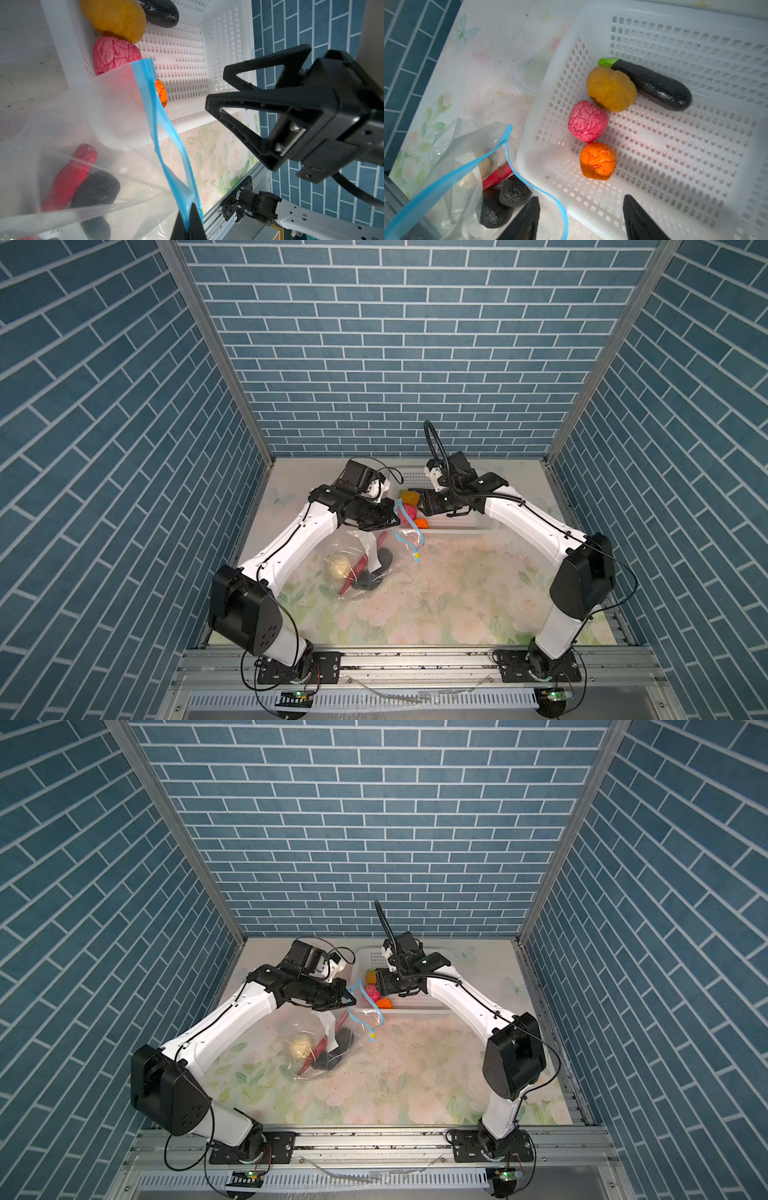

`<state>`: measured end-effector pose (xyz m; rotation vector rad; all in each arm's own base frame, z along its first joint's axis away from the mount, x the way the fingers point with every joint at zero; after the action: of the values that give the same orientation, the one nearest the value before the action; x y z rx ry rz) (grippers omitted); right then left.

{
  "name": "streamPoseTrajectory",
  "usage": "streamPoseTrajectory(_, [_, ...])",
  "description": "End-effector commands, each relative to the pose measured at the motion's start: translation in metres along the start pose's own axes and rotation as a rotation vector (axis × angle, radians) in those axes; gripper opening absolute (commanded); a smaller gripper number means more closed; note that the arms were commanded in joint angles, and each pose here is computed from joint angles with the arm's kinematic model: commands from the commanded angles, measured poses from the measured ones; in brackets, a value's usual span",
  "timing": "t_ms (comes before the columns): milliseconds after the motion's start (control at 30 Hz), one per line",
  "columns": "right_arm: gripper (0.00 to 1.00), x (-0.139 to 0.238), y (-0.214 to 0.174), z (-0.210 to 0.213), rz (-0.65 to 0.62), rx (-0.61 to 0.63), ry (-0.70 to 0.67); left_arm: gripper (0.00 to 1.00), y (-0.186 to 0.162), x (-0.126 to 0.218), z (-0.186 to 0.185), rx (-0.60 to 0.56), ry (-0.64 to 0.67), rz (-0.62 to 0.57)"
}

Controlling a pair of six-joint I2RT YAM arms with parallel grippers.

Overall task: Place the food in the zip-top bag and seal the zipper
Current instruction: 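Raise the open right gripper and move it back over the basket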

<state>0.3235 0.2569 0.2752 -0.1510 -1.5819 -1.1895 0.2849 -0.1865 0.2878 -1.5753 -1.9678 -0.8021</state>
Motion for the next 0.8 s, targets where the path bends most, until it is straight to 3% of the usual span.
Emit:
streamPoseTrajectory(0, [0.66,-0.001,0.006,-0.006,0.020,0.111,-0.027,0.00,-0.004,0.004,-0.002,-0.018,-0.009,-0.007])
streamPoseTrajectory(300, [0.66,-0.016,0.011,-0.011,0.011,0.299,0.014,0.00,-0.004,0.001,0.000,-0.015,-0.017,-0.007])
streamPoseTrajectory(767, [0.67,-0.047,0.023,-0.033,0.022,0.399,-0.023,0.00,-0.006,0.005,0.000,-0.016,-0.004,-0.007])
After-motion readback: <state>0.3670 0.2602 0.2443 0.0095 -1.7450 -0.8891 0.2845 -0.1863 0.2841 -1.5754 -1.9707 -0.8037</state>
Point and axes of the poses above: each gripper's point midway between its finger pads, its own x axis back along the fingers, its own z axis along the line the jaws close on, y = z × x, the point moved 10 cm from there along x, back along the fingers, and after that the axes turned 13 degrees about x, right-handed, at the moved point
